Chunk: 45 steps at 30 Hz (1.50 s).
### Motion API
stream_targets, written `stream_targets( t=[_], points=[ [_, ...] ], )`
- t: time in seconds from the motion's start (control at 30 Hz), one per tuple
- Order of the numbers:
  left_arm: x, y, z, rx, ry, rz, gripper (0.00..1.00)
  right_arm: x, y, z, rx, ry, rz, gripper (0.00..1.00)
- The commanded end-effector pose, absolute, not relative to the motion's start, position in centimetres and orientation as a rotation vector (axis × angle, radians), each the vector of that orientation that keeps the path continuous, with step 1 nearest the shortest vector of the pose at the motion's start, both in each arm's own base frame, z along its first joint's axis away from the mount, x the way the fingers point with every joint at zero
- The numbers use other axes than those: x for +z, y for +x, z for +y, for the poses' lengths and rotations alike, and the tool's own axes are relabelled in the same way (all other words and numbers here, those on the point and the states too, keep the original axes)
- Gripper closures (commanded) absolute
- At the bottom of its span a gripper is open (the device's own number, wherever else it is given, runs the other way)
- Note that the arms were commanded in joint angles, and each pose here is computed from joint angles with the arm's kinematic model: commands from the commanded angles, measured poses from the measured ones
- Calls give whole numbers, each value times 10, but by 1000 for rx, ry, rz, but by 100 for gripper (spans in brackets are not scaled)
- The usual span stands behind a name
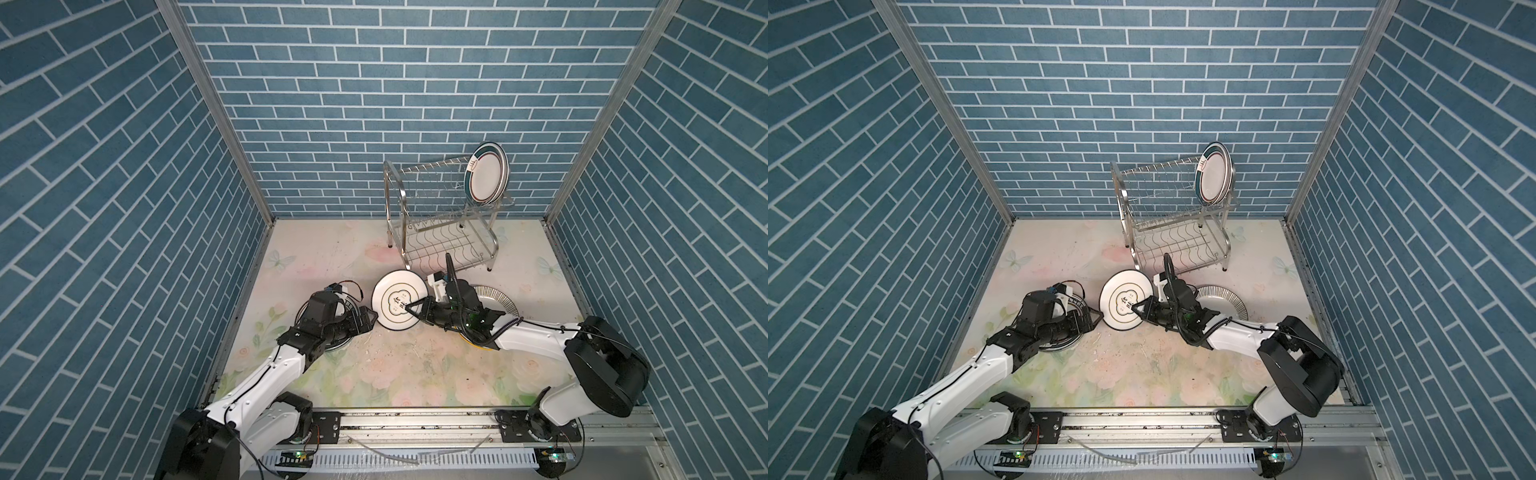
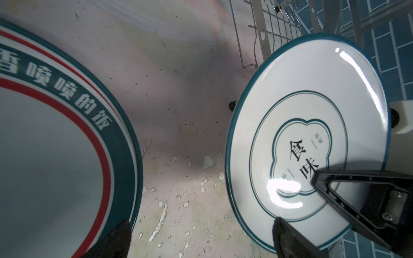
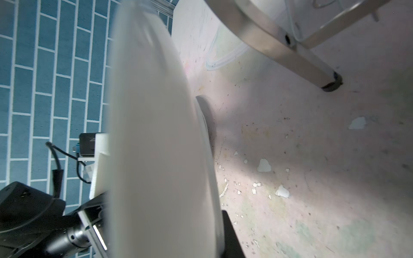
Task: Unload the plates from the dish rack
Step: Place the plate among the plates.
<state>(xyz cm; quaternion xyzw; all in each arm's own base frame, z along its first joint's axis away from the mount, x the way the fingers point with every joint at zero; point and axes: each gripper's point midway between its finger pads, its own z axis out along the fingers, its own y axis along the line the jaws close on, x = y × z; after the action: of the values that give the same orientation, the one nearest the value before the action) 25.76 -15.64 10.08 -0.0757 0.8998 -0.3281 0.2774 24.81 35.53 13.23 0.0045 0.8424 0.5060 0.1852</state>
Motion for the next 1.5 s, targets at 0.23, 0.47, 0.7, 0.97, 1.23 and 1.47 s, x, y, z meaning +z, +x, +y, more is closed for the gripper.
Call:
stream_targets(
  t=[0.23, 0.47, 0.7, 0.97, 1.23, 1.47],
  points=[
    [127, 275, -162, -1002, -212, 2256, 10, 179, 249, 391, 1644, -24, 2216, 100],
    [133, 281, -162, -1069, -246, 2199, 23, 189, 243, 408, 1742, -51, 2172, 100],
    [139, 282, -156, -1108, -289, 2149, 38, 192, 239, 418, 1821, -57, 2146, 100],
    [142, 276, -149, -1130, -304, 2132, 64, 186, 237, 428, 1838, -72, 2154, 90],
    [140, 273, -152, -1159, -305, 2139, 84, 185, 236, 437, 1855, -93, 2153, 73],
    [137, 272, -150, -1150, -314, 2157, 94, 188, 237, 441, 1861, -111, 2148, 67]
  ],
)
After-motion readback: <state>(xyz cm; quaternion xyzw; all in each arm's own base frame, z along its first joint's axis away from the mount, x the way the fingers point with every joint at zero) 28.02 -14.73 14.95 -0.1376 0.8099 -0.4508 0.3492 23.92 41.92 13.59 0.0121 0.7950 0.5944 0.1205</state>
